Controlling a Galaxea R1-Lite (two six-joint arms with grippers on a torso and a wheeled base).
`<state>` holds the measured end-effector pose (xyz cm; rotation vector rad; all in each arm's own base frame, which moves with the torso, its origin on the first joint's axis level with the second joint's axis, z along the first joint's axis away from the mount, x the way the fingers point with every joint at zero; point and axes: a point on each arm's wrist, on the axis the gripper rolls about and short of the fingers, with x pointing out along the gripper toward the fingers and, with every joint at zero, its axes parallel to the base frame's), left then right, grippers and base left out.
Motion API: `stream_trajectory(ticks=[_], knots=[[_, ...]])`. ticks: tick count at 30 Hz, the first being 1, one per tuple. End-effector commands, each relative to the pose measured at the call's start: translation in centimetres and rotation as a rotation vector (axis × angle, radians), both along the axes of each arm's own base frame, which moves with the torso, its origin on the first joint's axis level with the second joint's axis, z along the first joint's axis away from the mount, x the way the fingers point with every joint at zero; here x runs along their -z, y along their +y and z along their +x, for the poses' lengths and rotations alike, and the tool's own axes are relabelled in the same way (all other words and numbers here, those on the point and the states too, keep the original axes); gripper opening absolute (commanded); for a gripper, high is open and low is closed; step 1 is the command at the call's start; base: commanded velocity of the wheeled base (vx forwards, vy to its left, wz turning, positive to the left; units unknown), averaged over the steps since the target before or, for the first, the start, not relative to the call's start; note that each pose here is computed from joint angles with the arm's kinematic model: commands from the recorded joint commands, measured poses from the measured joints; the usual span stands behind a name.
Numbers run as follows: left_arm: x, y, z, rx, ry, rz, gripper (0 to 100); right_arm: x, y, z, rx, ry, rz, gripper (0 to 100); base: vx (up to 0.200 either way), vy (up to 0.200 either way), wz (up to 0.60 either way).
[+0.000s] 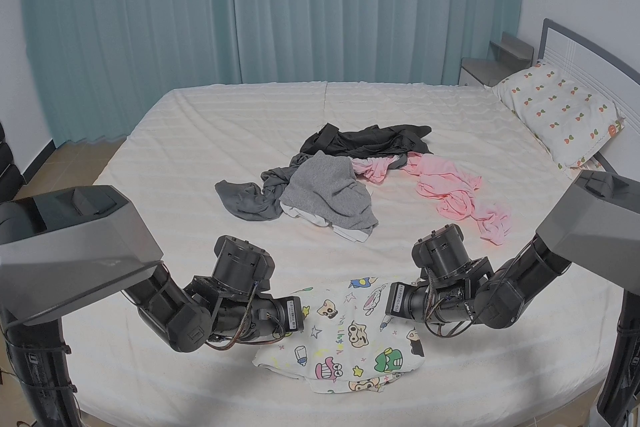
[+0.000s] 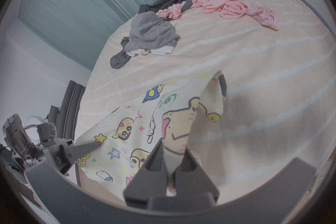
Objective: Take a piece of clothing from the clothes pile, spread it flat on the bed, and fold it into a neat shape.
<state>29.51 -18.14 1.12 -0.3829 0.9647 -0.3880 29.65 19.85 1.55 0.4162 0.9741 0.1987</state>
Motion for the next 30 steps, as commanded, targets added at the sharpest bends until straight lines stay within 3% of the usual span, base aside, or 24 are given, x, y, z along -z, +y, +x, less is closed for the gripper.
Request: stream_trajectory(ticks=[1,13,14,15,21,24,28,30], knots=[[1.2,0.1,0.1,-0.016,0.018,0.026,0,0.9,0.1,0.0,-0.002,0.019,-0.012,0,0.0,0.0,0.0],[3.5,0.0,0.6,-0.054,0.015,0.078,0,2.4,0.1,0.0,0.001,0.046,-0.037,0,0.0,0.0,0.0],[3.6,0.0,0.6,-0.057,0.016,0.083,100,2.5,0.1,0.0,0.001,0.047,-0.038,0,0.0,0.0,0.0],[3.7,0.0,0.6,-0.058,0.017,0.085,100,2.5,0.0,0.1,0.004,0.049,-0.039,100,0.0,0.0,0.0],[3.9,0.7,0.6,-0.073,0.027,0.095,100,2.7,-1.0,-0.7,0.014,0.076,-0.073,100,0.0,0.0,0.0],[3.2,1.7,0.8,-0.108,0.013,0.094,100,1.8,-2.3,-1.1,0.042,0.044,-0.118,100,0.0,0.0,0.0],[-0.5,3.7,1.1,-0.185,-0.125,0.028,100,-1.2,-4.0,-1.5,0.102,-0.034,-0.095,100,0.0,0.0,0.0],[-3.6,5.3,0.4,-0.228,-0.27,-0.044,100,-5.0,-5.7,-2.6,0.147,-0.131,-0.059,100,0.0,0.0,0.0]])
